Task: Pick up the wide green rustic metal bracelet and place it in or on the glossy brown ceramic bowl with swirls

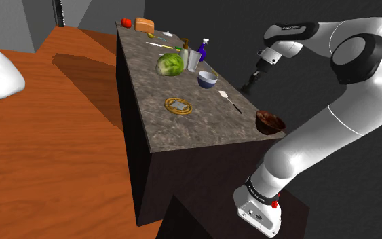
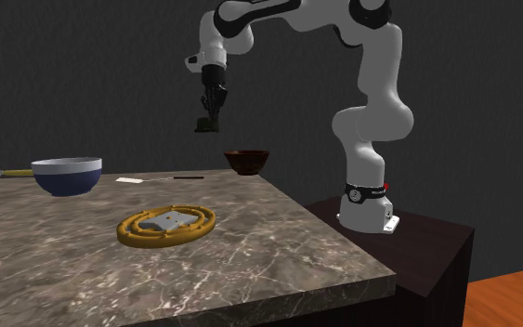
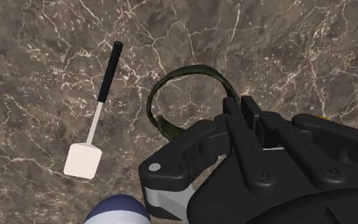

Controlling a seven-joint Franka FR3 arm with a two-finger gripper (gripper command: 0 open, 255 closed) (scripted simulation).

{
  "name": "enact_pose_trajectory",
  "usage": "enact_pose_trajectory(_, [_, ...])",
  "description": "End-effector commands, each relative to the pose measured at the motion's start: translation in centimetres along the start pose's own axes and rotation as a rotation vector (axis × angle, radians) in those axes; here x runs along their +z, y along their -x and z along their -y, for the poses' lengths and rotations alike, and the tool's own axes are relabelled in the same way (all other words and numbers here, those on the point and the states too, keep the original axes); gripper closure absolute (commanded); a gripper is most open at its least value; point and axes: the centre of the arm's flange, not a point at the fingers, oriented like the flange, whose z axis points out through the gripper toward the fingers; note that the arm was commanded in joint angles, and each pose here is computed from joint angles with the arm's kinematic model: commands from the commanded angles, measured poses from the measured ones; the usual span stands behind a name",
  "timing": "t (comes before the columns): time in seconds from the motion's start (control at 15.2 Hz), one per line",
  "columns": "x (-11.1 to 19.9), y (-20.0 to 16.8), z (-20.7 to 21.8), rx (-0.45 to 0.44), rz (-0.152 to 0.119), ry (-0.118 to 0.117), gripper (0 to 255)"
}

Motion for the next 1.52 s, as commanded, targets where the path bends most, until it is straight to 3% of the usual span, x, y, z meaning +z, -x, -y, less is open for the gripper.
enact_pose_trajectory(0.0, [-0.7,2.8,-0.2,-0.001,0.0,0.0,255])
enact_pose_trajectory(0.86, [-4.5,19.7,-3.0,-0.001,0.0,0.0,255])
enact_pose_trajectory(1.45, [0.2,20.2,-3.7,-0.001,0.0,0.0,255])
